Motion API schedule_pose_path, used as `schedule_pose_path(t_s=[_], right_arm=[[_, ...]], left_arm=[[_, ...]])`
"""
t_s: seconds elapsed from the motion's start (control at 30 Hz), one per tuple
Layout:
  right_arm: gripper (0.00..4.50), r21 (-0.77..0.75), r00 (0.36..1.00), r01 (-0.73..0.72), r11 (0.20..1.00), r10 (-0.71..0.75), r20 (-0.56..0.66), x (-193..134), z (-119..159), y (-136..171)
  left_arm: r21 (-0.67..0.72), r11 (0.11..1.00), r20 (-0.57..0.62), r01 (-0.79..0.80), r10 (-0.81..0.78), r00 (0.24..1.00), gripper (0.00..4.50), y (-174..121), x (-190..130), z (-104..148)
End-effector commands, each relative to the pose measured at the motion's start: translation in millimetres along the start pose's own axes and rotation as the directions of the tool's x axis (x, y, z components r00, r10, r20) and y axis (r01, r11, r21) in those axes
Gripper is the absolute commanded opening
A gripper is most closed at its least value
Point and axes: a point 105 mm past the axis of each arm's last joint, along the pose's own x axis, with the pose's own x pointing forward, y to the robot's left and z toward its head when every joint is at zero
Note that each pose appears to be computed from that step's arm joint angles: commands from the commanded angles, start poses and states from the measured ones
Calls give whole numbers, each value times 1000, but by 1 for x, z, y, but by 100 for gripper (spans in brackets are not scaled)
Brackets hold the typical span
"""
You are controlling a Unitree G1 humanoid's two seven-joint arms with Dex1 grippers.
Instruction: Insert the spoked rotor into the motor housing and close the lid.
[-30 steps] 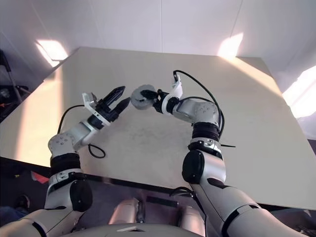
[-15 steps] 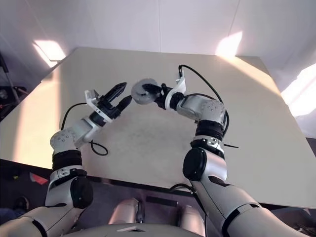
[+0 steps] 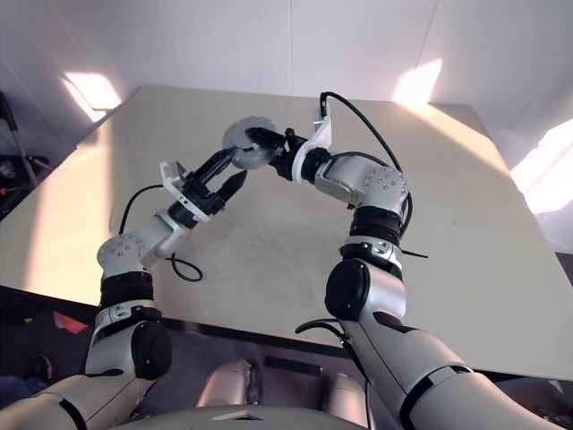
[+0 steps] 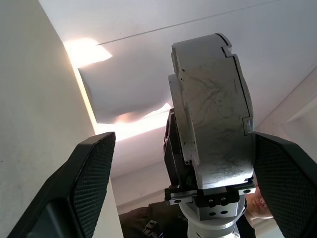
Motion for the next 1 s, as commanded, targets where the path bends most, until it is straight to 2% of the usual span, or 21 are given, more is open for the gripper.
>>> schedule_pose_path(t_s=[0.03,0.2,0.73,1.0], right_arm=[[207,-47,991,-133,990,132,-16,1,-2,33],[207,-45,993,-121,992,121,-9,1,-2,29],[207,-65,993,-113,992,111,-25,3,-5,25],[207,-69,995,-99,993,97,-26,3,-6,22]], left_arm=[[-3,998,-25,68,-68,997,436,-16,10,-4],[12,998,-77,62,-61,995,436,-16,5,-12],[17,989,-44,144,-143,989,436,-32,8,-3],[28,993,63,116,-117,991,436,-24,9,23]])
